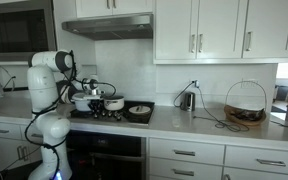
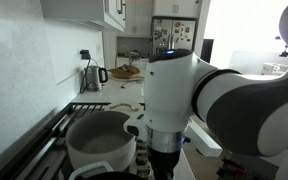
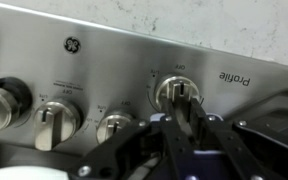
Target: Turn on the first knob from the left on the stove
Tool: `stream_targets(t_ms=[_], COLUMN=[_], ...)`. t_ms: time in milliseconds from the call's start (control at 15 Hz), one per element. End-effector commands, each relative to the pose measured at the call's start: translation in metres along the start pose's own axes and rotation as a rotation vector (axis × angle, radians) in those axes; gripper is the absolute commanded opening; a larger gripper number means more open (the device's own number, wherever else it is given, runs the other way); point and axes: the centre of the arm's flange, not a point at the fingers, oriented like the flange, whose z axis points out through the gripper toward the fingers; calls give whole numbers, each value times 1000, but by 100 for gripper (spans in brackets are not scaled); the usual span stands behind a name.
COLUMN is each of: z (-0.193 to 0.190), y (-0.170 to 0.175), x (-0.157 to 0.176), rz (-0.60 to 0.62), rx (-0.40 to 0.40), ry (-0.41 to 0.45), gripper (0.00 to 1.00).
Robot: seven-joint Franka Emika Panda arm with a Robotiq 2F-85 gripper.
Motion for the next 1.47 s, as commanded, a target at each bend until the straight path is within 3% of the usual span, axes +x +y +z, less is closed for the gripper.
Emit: stream_targets(t_ms=[0,467,1400], z=[28,25,24], y=[-1,9,9], x=[2,-10,-12], rz=[-141,-420,-754], rx=[115,184,226], ry=[-37,-51,-80], gripper=[5,5,5])
